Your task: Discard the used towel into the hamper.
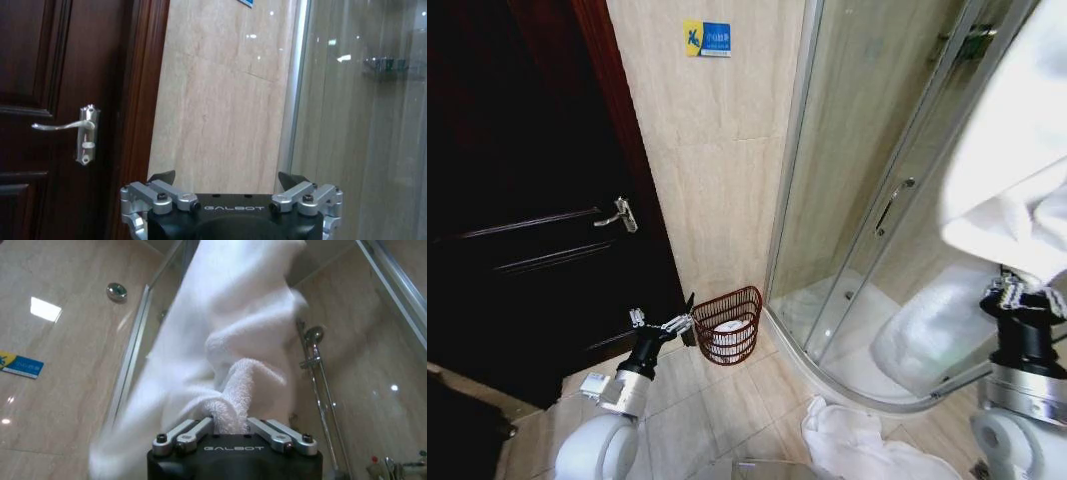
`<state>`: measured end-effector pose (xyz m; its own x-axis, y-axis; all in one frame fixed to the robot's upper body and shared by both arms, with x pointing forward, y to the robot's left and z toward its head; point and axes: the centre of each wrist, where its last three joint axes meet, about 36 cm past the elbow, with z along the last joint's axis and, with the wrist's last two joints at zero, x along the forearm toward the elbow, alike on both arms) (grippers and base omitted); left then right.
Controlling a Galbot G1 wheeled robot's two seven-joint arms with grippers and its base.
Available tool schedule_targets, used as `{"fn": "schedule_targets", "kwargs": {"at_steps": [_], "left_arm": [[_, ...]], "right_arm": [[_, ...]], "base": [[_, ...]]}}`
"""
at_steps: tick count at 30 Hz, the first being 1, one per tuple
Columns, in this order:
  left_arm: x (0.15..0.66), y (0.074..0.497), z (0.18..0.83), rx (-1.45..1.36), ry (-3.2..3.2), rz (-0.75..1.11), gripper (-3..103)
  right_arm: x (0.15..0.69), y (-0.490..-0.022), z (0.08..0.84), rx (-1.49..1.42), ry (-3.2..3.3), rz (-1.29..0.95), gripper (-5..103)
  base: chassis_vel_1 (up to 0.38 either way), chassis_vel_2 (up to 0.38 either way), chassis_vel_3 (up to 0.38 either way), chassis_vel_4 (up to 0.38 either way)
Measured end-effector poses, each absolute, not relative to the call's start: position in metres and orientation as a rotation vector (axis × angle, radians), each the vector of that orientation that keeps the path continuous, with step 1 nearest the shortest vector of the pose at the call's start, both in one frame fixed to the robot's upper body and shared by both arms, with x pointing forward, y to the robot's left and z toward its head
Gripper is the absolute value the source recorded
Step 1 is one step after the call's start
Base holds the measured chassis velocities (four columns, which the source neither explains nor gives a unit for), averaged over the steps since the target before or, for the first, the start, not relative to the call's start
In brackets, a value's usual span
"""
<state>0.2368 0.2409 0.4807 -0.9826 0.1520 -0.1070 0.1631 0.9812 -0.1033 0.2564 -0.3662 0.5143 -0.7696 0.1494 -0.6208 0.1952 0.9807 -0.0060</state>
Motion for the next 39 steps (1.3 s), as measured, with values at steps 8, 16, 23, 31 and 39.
{"fn": "schedule_targets", "kwargs": {"at_steps": [8,16,23,31,39], "left_arm": [[0.237,0.241,0.481,0.241,3.028,-0.170,100],[0.237,0.241,0.481,0.241,3.029,-0.170,100],[0.237,0.241,0.481,0.241,3.028,-0.170,100],[0.237,0.241,0.481,0.241,3.028,-0.170,100],[0.237,0.241,0.481,0.241,3.028,-0.170,100]], "right_arm": [[0.246,-0.357,0.531,0.228,2.382,-0.153,7],[0.236,-0.359,0.567,0.256,2.285,-0.227,7],[0.228,-0.358,0.586,0.299,2.271,-0.202,7],[0.229,-0.357,0.585,0.302,2.286,-0.174,7],[0.234,-0.348,0.579,0.263,2.321,-0.131,7]], "base": [[0.000,0.000,0.000,0.000],[0.000,0.000,0.000,0.000],[0.000,0.000,0.000,0.000],[0.000,0.000,0.000,0.000],[0.000,0.000,0.000,0.000]]}}
